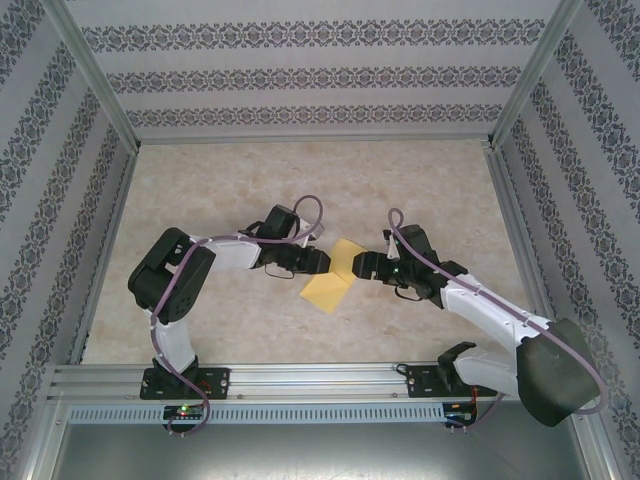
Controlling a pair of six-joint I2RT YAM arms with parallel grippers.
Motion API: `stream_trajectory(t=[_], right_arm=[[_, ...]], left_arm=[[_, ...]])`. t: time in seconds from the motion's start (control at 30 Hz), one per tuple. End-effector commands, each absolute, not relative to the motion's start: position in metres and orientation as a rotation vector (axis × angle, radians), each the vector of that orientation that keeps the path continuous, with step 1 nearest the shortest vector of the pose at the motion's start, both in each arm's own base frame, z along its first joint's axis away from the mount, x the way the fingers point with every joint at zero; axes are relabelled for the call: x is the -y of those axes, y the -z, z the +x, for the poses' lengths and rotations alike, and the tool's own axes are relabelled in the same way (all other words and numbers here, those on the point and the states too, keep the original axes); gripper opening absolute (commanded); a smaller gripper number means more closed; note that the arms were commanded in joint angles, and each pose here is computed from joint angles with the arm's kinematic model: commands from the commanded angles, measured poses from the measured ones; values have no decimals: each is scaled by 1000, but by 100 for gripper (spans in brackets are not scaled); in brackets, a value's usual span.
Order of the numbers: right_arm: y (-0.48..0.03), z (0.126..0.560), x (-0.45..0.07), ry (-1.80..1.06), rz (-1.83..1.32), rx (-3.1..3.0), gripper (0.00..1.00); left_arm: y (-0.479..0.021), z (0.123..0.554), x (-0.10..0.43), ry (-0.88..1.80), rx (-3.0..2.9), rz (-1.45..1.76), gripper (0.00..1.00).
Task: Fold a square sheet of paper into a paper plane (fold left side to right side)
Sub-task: Turn over the paper at the center of the table.
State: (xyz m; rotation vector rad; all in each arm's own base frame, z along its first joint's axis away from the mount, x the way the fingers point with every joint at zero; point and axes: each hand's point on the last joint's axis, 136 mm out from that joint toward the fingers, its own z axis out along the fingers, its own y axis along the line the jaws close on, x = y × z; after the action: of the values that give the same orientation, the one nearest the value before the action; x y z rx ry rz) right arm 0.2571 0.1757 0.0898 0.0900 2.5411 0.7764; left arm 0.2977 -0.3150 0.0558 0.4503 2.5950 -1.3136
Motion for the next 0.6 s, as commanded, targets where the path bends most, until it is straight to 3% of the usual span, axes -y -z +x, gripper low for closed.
stream_trajectory(t=[0.0,0.27,0.57], right_arm=[[-88,252,-171,-774,80,-2550,82],[-87,251,-186,-918,90,-2536,87],[-90,260,-215,-1199,205,-2474,90]], left_arm=[[-58,297,318,1295,-2575,528,36],[-65,294,312,1245,-2560,546,2],[-94,296,302,1181,-2492,548,0]])
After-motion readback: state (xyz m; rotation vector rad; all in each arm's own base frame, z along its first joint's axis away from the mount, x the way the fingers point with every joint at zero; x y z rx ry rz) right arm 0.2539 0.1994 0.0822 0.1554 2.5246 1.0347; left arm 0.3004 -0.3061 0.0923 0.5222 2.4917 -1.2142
